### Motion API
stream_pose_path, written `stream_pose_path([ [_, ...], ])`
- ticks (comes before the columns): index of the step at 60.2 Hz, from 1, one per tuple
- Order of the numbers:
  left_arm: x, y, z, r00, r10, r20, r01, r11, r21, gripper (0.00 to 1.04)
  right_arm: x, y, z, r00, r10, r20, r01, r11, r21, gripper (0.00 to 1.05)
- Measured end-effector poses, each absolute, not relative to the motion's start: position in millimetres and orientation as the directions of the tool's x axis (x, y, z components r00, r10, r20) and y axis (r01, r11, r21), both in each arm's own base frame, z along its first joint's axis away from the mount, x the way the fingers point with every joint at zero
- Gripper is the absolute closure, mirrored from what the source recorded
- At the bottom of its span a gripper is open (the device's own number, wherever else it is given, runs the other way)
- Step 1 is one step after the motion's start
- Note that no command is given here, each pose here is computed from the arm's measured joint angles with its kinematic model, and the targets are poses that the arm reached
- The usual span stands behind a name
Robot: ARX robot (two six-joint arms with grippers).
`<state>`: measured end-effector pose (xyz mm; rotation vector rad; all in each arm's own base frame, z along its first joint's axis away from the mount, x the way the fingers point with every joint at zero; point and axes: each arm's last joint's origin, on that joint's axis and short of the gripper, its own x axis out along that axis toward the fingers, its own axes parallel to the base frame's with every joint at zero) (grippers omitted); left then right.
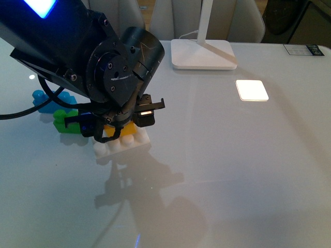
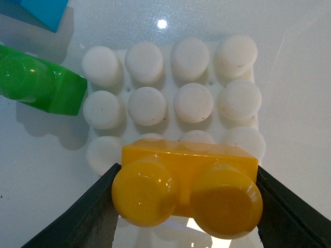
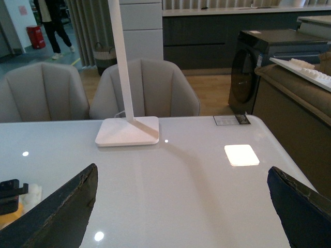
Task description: Insert yellow block into base center
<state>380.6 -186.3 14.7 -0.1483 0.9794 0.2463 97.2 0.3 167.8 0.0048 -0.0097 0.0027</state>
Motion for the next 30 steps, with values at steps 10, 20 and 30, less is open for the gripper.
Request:
stream_pose_path([
  [10, 383.2, -187.3, 14.0, 0.536, 0.149, -0.831, -0.278, 0.961, -0.007, 0.42, 97.2, 0.3, 167.8, 1.000, 0.003, 0.010, -0.003, 1.000, 0.005, 0.09],
  [20, 383.2, -187.1, 14.1, 0.526, 0.161, -0.835, -0.286, 0.958, 0.005, 0.42, 97.2, 0.3, 167.8, 1.000, 0.003, 0.010, -0.003, 1.000, 0.005, 0.09],
  [30, 385.7, -188.1, 12.2, 0.519, 0.183, -0.835, -0.297, 0.955, 0.025, 0.42, 97.2, 0.3, 167.8, 1.000, 0.003, 0.010, -0.003, 1.000, 0.005, 0.09],
])
